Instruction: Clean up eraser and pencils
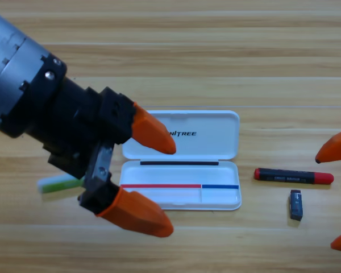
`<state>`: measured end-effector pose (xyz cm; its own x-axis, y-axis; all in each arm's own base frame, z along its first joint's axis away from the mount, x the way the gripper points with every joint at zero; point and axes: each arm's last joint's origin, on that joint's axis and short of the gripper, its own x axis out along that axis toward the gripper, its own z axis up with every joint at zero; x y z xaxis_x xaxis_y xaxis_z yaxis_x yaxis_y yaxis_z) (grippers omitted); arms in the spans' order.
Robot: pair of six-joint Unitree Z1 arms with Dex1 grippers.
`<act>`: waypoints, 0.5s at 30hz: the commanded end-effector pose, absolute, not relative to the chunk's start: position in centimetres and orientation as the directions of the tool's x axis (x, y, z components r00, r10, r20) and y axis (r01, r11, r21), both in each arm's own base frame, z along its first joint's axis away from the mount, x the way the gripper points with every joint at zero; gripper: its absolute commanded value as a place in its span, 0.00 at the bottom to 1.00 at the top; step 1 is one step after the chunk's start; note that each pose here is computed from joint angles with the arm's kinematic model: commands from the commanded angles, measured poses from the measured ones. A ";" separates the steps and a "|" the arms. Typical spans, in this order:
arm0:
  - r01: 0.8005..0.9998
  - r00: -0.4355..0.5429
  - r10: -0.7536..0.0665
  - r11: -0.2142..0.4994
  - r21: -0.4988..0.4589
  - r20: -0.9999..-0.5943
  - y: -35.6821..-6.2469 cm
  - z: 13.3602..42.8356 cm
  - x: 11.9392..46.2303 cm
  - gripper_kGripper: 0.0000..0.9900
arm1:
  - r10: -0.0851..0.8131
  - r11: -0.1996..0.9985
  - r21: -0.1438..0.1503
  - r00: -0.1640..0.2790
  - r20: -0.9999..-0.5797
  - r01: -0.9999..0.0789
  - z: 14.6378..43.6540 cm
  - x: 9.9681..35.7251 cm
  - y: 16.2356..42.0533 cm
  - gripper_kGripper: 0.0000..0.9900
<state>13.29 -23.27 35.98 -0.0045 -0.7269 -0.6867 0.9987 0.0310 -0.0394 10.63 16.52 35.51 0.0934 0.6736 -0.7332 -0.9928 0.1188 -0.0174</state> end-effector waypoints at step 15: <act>0.999 -0.018 -0.695 0.020 -0.045 -0.719 -23.8 33.8 13.1 0.97 | 0.692 0.124 -0.003 0.089 -0.716 -0.992 35.0 9.5 16.0 1.00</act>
